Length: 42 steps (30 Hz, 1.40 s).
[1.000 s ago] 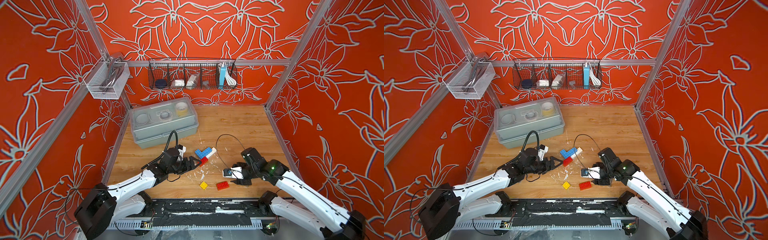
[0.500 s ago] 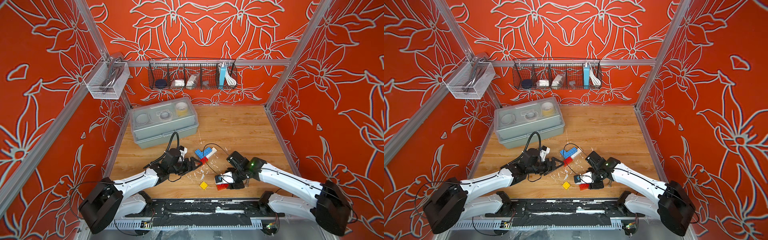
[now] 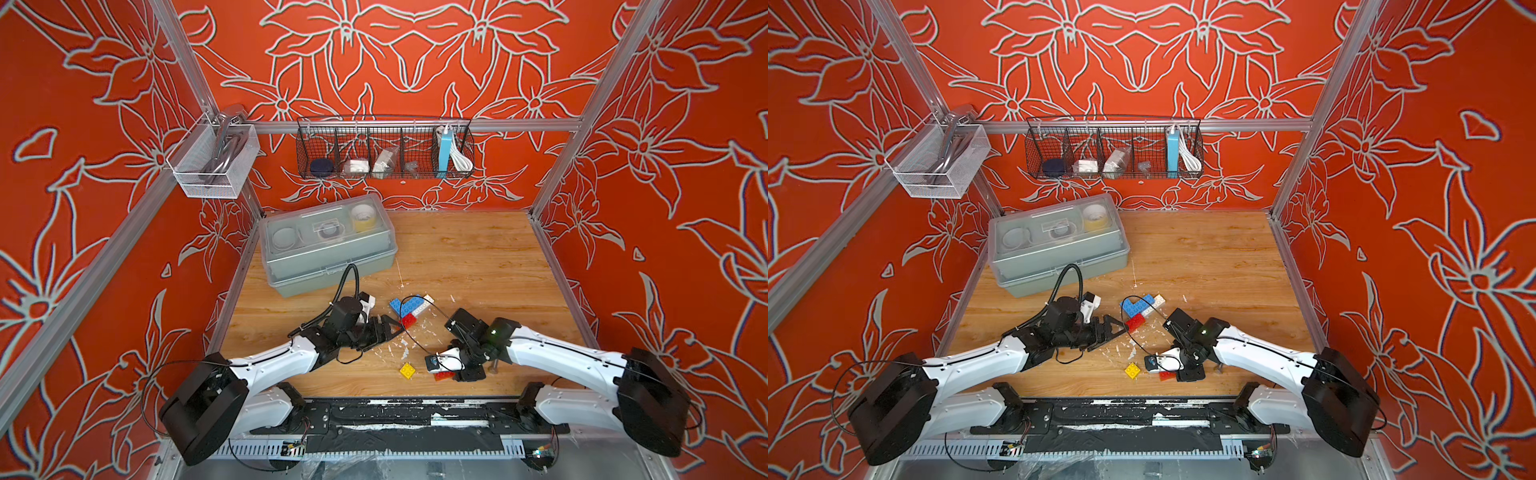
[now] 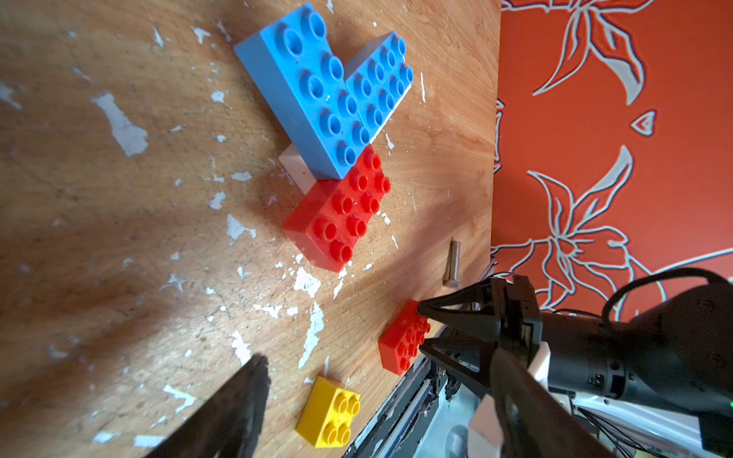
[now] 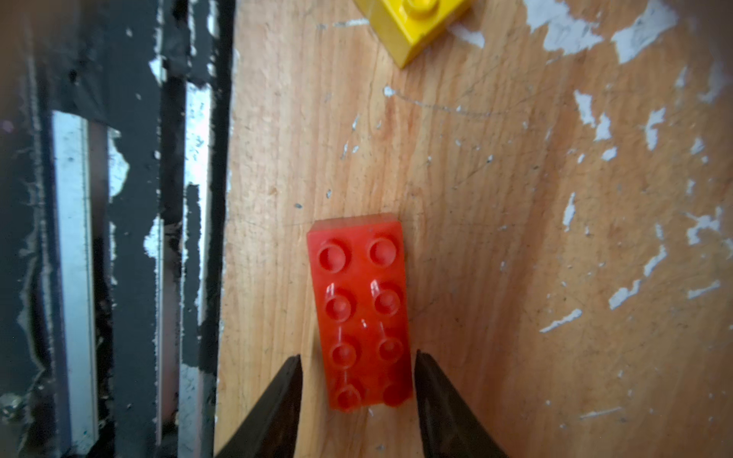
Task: Assemble a small pinwheel with lego
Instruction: Pick up the lego brick from the center of the board, then assemble the lego brick with the lego brick.
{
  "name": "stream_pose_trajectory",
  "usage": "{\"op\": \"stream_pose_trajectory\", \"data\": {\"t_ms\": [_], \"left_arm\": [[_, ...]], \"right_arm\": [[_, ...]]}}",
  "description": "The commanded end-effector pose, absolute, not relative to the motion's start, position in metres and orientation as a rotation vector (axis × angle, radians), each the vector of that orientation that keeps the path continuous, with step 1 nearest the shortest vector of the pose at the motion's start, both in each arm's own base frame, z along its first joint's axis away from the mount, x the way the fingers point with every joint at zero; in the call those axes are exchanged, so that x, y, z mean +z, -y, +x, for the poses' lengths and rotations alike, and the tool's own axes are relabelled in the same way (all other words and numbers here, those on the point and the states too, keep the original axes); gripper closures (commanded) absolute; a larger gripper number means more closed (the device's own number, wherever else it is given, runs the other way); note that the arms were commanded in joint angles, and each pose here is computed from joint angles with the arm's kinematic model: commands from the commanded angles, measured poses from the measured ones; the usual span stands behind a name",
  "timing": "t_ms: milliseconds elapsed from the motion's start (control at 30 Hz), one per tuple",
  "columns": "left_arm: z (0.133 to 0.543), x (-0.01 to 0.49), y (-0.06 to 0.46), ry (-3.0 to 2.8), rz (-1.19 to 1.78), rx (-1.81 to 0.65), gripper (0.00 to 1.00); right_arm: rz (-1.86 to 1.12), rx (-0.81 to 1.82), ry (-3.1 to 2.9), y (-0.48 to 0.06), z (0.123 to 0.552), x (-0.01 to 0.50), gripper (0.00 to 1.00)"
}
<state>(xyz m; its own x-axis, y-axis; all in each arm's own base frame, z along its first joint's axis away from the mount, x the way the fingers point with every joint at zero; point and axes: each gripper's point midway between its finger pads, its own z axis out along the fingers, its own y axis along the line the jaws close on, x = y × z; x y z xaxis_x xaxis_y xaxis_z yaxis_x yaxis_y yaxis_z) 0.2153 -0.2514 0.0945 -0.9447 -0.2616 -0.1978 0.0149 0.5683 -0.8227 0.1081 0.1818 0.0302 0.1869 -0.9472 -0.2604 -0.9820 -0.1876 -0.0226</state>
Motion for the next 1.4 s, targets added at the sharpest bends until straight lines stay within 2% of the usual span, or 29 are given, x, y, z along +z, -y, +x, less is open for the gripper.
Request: {"op": "stream_pose_trajectory", "data": {"t_ms": [0,200,367,633,933,1067,1367], "left_arm": [[0.218,0.103,0.253,-2.471,-0.172,-1.34,0.18],[0.216,0.104,0.251,-2.466,-0.161,-1.331,0.18],[0.216,0.104,0.251,-2.466,-0.161,-1.329,0.19],[0.236,0.113,0.256,-2.386,-0.103,-1.282,0.21],[0.273,0.119,0.266,-2.295,-0.056,-1.189,0.18],[0.286,0.108,0.271,-2.312,-0.066,-1.148,0.18],[0.296,0.088,0.275,-2.34,-0.073,-1.096,0.12]], "right_arm": [[-2.26,0.243,-1.922,-0.181,0.112,0.029,0.56],[-2.245,0.248,-1.954,-0.185,0.114,0.03,0.68],[-2.128,0.314,-1.943,-0.201,0.119,0.055,0.76],[-1.683,0.333,-2.133,-0.22,0.153,0.088,0.88],[-1.051,0.072,-2.364,-0.204,0.22,0.123,0.9],[-0.955,0.002,-2.455,-0.199,0.234,0.115,0.9],[-0.963,0.095,-2.506,-0.219,0.248,0.096,0.91]]}}
